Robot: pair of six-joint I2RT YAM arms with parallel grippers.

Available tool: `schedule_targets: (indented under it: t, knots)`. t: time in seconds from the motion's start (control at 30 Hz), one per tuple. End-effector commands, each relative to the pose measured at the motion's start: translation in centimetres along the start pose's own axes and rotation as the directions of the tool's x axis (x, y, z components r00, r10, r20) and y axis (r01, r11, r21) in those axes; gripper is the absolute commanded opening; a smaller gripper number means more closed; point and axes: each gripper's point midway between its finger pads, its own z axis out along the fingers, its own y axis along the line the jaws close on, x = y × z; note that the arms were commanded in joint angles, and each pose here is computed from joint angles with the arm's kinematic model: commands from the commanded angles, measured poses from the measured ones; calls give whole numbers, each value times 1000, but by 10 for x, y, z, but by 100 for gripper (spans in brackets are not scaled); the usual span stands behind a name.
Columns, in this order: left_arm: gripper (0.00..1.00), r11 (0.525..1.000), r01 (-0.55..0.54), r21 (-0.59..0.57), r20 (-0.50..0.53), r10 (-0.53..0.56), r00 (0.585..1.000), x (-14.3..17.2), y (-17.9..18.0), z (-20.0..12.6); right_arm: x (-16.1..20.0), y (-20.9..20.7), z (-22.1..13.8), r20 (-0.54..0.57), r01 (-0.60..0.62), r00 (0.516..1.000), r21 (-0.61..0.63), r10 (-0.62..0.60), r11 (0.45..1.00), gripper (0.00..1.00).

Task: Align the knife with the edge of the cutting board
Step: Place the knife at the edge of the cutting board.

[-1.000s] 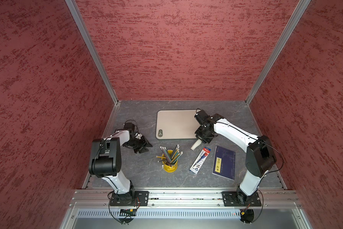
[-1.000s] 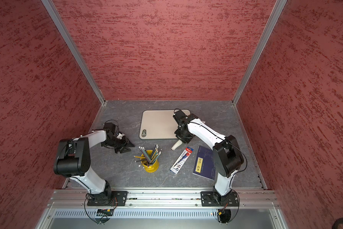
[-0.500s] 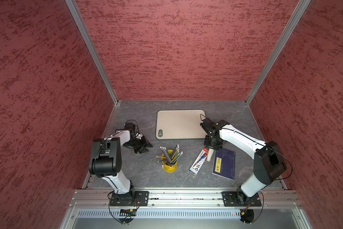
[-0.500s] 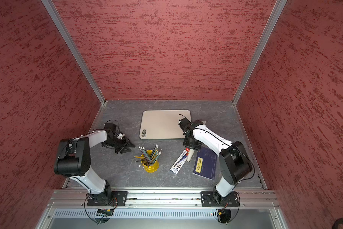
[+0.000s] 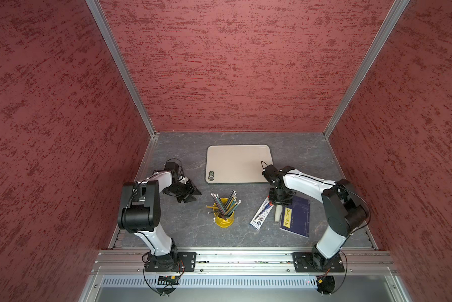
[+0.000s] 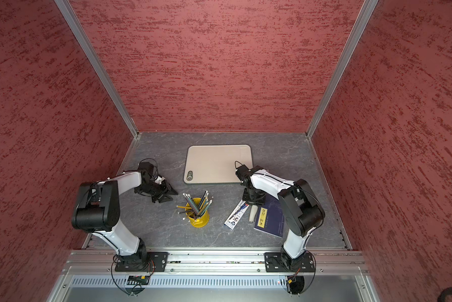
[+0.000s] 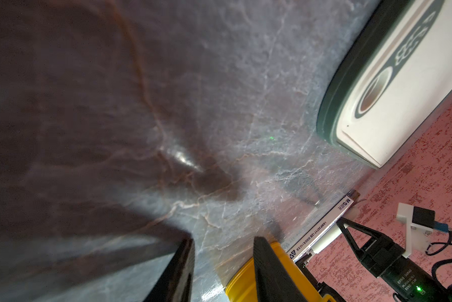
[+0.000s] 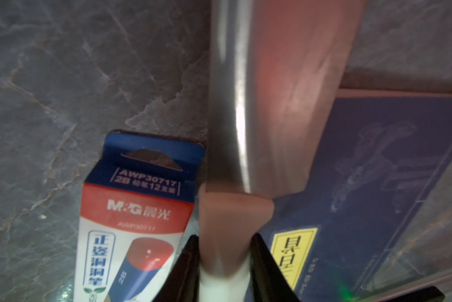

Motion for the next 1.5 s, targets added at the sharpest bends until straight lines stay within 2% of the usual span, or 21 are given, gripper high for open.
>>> schedule_targets:
  t: [0.0,0.23,0.33,0.5,0.77,0.87,0.97,1.03,1.17,1.3,1.47]
  knots:
    - [41,1000,-24,-18,-8,23,1000,1,2,2,0,13,13,-21,-15,1000,-32,15,999,0]
    - [41,999,-21,-27,-12,20,1000,1,4,3,-8,61,5,30,53,998,-100,-51,994,0]
    - [41,999,-21,-31,-10,21,1000,0,4,3,-10,73,1,41,39,999,-95,-35,995,0]
    - [41,999,-19,-39,-9,19,1000,1,6,3,-8,62,4,33,-72,997,-36,74,997,0]
    - [41,999,-18,-50,-12,18,1000,1,8,3,-1,33,4,58,-153,987,33,151,988,0]
    - [41,999,-16,-50,-11,15,1000,1,8,3,1,20,9,37,-192,981,32,191,981,0]
    - [41,998,-16,-54,-11,15,1000,1,9,3,-5,9,7,64,-195,979,26,193,980,0]
    - [41,998,-17,-54,-7,17,1000,1,8,2,-15,8,-2,107,-167,981,13,164,986,0]
    - [41,998,-20,-58,2,20,1000,1,8,0,-42,21,-26,215,-28,976,-20,32,999,0]
    - [41,998,-17,-66,4,17,1000,0,9,0,-57,33,-33,245,88,966,13,-89,996,0]
    - [41,997,-17,-75,10,18,1000,0,10,-1,-68,42,-37,286,125,949,38,-131,991,0]
